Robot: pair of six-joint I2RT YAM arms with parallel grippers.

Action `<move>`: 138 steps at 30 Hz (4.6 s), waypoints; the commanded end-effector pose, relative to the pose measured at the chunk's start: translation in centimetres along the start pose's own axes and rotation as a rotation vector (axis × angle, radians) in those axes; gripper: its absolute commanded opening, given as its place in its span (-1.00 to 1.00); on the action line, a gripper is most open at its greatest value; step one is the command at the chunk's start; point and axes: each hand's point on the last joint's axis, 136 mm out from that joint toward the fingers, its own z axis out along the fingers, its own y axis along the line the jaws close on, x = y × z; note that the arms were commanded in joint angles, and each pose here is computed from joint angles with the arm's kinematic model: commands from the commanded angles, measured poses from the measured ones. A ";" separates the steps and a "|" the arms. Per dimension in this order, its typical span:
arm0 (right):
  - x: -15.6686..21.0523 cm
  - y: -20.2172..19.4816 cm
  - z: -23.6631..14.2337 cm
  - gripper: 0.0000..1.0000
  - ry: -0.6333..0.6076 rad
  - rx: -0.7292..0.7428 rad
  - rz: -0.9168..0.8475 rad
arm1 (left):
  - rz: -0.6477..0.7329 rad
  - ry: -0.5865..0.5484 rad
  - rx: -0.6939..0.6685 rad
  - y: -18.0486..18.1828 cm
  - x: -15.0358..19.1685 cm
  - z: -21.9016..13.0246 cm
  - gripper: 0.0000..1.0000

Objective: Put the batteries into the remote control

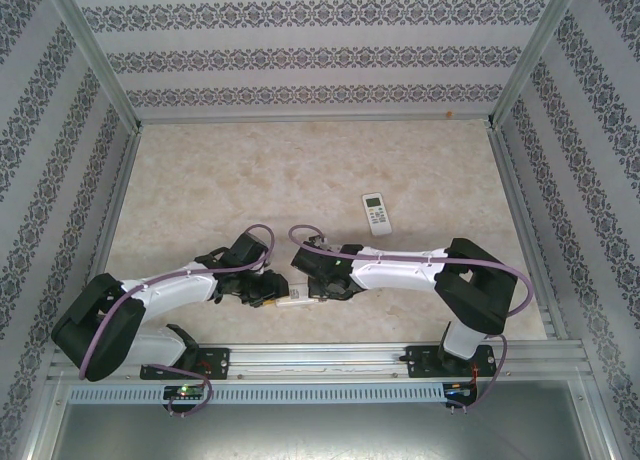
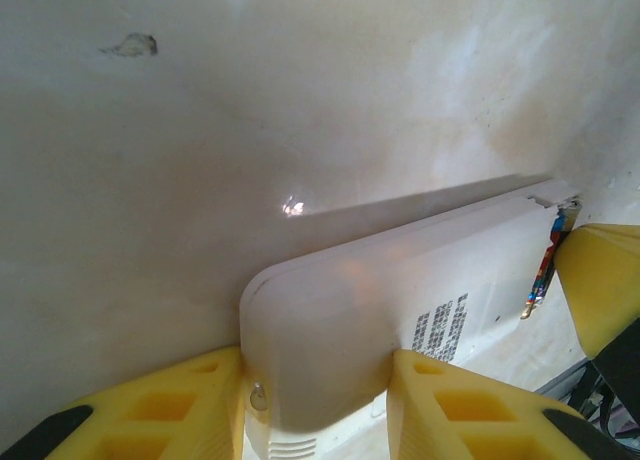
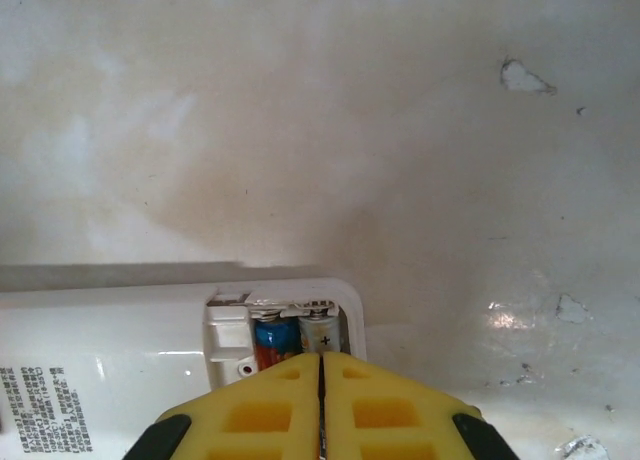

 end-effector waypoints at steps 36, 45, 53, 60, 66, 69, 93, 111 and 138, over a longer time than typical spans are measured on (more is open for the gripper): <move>-8.0 -15.2 -6.1 0.92 0.073 0.048 -1.006 | 0.451 -0.567 0.078 -5.0 -5.1 -9.3 1.00; -8.1 -17.2 -4.3 0.95 0.157 0.058 -0.942 | 0.463 -0.582 0.091 -5.2 -5.2 -9.4 1.00; -7.6 -19.1 -2.3 0.87 0.232 0.126 -0.983 | 0.459 -0.580 0.084 -4.8 -5.1 -9.2 1.00; -6.1 -19.6 -1.1 0.55 0.340 0.099 -0.978 | 0.460 -0.590 0.086 -4.8 -5.1 -9.5 1.00; -6.4 -20.8 -1.1 0.09 0.349 0.171 -1.009 | 0.462 -0.592 0.081 -4.6 -5.1 -9.5 1.00; -7.4 -20.1 -2.2 -0.06 0.310 0.180 -1.029 | 0.461 -0.594 0.082 -4.6 -5.1 -9.5 1.00; -1.3 1.2 -2.9 -0.08 0.037 -0.100 -1.576 | 0.271 -0.645 0.064 -2.3 -5.8 -11.6 1.00; 0.9 2.4 -0.5 0.00 0.160 -0.157 -1.536 | 0.262 -0.644 0.083 -2.3 -6.0 -11.3 1.00; -6.2 2.2 -5.5 0.17 -0.176 -0.342 -0.372 | 0.200 -0.393 0.043 0.2 -3.0 -6.7 0.81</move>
